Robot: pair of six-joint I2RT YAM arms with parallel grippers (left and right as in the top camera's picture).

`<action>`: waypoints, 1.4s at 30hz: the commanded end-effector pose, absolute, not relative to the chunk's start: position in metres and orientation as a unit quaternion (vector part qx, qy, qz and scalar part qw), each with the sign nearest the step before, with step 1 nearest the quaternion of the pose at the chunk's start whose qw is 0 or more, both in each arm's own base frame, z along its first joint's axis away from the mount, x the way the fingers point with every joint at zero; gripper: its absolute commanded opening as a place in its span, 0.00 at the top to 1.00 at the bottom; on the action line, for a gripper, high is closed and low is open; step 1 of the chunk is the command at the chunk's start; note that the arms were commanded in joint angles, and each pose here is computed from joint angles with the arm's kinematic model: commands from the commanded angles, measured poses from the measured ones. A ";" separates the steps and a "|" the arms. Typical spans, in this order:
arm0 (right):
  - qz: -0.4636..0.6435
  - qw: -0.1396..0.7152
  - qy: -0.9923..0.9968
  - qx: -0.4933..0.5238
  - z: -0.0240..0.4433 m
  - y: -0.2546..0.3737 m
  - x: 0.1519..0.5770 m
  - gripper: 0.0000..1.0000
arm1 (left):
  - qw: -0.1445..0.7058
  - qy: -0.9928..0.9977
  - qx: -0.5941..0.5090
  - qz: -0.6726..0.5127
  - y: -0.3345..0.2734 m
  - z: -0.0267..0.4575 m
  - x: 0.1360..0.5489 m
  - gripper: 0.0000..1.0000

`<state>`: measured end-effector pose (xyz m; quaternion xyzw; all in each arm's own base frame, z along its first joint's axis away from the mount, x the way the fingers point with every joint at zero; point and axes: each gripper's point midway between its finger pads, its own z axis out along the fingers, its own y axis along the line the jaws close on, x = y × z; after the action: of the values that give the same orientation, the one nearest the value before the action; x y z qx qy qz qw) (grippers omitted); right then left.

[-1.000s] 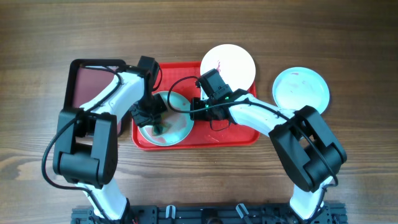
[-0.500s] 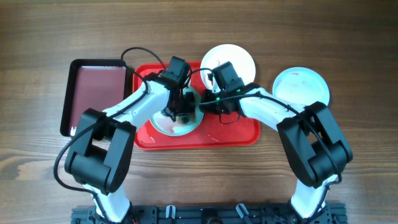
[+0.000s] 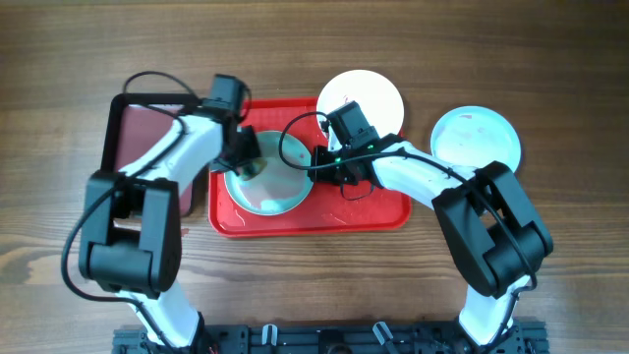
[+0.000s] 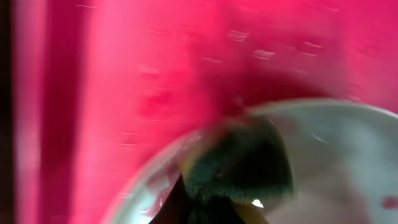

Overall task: Clean dirty plates on tray and stack at the side
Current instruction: 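Continue scrubbing the plate center with the sponge, left gripper circling, then lift the light-blue plate with the right gripper and stack it on the first plate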

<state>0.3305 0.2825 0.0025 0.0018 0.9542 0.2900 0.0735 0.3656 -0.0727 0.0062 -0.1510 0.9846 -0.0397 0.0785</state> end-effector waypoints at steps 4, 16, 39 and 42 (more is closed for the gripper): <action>0.278 0.051 0.959 0.002 -0.013 0.277 0.321 0.96 | 0.033 0.991 -0.123 -0.046 -0.056 -0.009 0.348 0.96; 0.174 0.082 0.981 -0.018 0.023 0.242 0.327 0.96 | 0.171 0.955 -0.127 -0.208 -0.050 0.125 0.416 0.96; -0.360 0.560 0.732 -0.145 0.235 0.224 0.289 0.96 | 0.093 0.970 -0.133 -0.183 -0.083 0.082 0.391 0.96; -0.393 0.569 0.704 -0.158 0.252 0.233 0.289 0.96 | 0.092 0.970 -0.133 -0.183 -0.083 0.081 0.391 0.96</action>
<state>0.2912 0.2340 0.2181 -0.1496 0.7482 -0.3334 0.5538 0.3930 -0.0835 0.0871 -0.1268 0.9692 -0.1855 0.1008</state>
